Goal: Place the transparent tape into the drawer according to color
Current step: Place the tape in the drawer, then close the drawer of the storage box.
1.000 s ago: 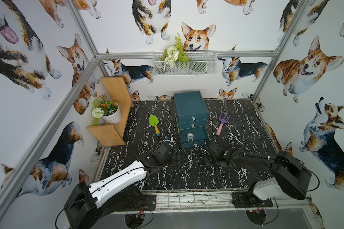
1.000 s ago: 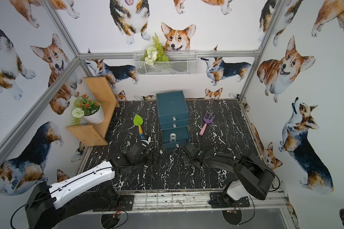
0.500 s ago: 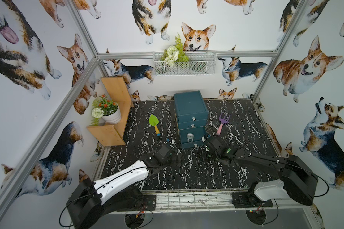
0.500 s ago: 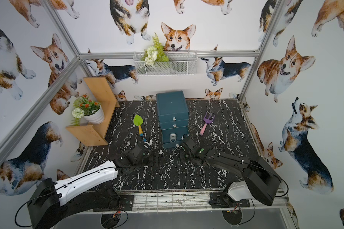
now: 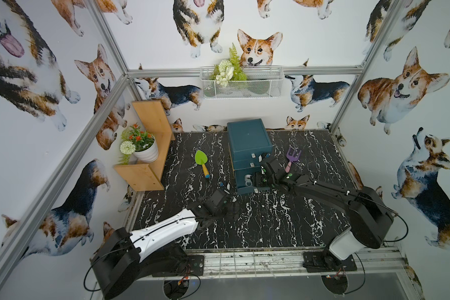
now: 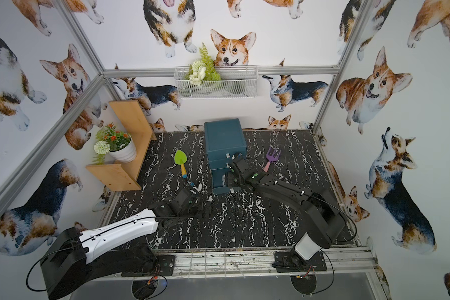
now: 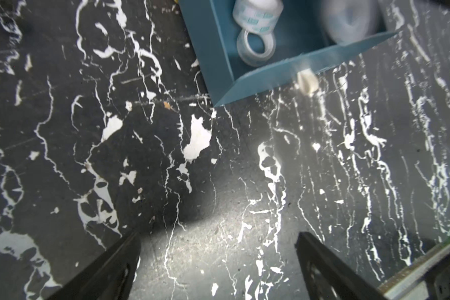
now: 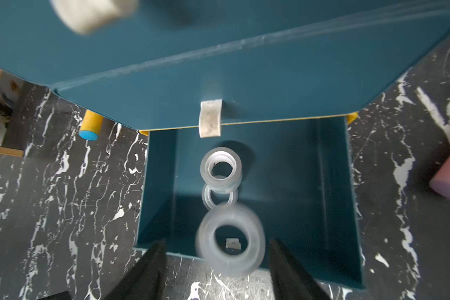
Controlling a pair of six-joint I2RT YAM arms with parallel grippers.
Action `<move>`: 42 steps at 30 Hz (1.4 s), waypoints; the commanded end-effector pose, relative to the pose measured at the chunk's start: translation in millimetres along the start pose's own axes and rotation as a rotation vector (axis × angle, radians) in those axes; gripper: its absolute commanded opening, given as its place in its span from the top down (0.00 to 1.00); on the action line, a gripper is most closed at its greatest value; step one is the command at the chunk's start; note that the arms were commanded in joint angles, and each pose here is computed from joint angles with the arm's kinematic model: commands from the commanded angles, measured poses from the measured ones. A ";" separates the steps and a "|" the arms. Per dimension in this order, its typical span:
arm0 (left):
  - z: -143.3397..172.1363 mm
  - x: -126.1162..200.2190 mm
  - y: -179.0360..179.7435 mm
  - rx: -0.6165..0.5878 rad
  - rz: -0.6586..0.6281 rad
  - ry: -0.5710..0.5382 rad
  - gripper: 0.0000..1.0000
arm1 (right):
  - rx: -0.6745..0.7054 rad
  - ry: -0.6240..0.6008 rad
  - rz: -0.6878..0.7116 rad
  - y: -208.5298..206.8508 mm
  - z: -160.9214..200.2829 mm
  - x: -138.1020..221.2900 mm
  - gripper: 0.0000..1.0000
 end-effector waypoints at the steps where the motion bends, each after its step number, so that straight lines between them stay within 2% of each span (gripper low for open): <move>1: -1.5 4.5 5.3 0.003 -0.027 -0.012 0.01 | 0.019 -0.053 -0.008 1.0 -6.2 3.7 0.20; 4: -11.2 9.6 10.1 0.021 -0.044 -0.043 0.01 | 0.005 -0.082 -0.026 -3.4 -4.4 17.8 0.20; 7: -37.9 24.2 17.3 0.057 -0.047 -0.121 0.01 | 0.004 -0.062 -0.044 -12.0 14.0 29.0 0.35; 9: -65.9 39.8 24.2 0.088 -0.049 -0.200 0.01 | -0.003 -0.037 -0.053 -20.0 33.3 31.9 0.47; 11: -102.1 59.4 26.1 0.109 -0.038 -0.296 0.01 | -0.018 -0.025 -0.073 -25.5 47.6 32.9 0.52; 15: -170.2 93.0 26.2 0.106 -0.075 -0.473 0.01 | -0.052 -0.021 -0.110 -36.6 69.9 32.3 0.54; 18: -210.5 94.8 29.4 0.084 -0.149 -0.538 0.01 | -0.064 -0.007 -0.108 -46.1 82.3 27.7 0.54; 21: -237.2 72.7 35.9 0.089 -0.178 -0.530 0.01 | -0.061 0.008 -0.119 -46.4 88.6 22.5 0.54; 26: -261.5 35.5 46.5 0.116 -0.223 -0.478 0.01 | -0.065 0.000 -0.159 -38.2 86.8 14.6 0.54; 31: -256.8 -3.7 62.7 0.092 -0.332 -0.326 0.03 | -0.044 -0.041 -0.174 -21.8 69.7 -2.9 0.55; 37: -245.1 -19.6 72.6 0.084 -0.355 -0.267 0.05 | -0.045 -0.115 -0.172 -7.1 40.0 -38.3 0.57; 42: -238.1 -26.1 79.1 0.074 -0.367 -0.233 0.07 | -0.042 -0.262 -0.196 5.9 7.3 -55.9 0.57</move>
Point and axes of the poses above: each gripper's point midway between its finger pads, its own x axis back along the fingers, its own y axis along the line the jaws close on, z = x × y, the point moved 3 cm from there along x, back along the fingers, and after that the axes turned 9 degrees about -x, right-handed, at the moved point
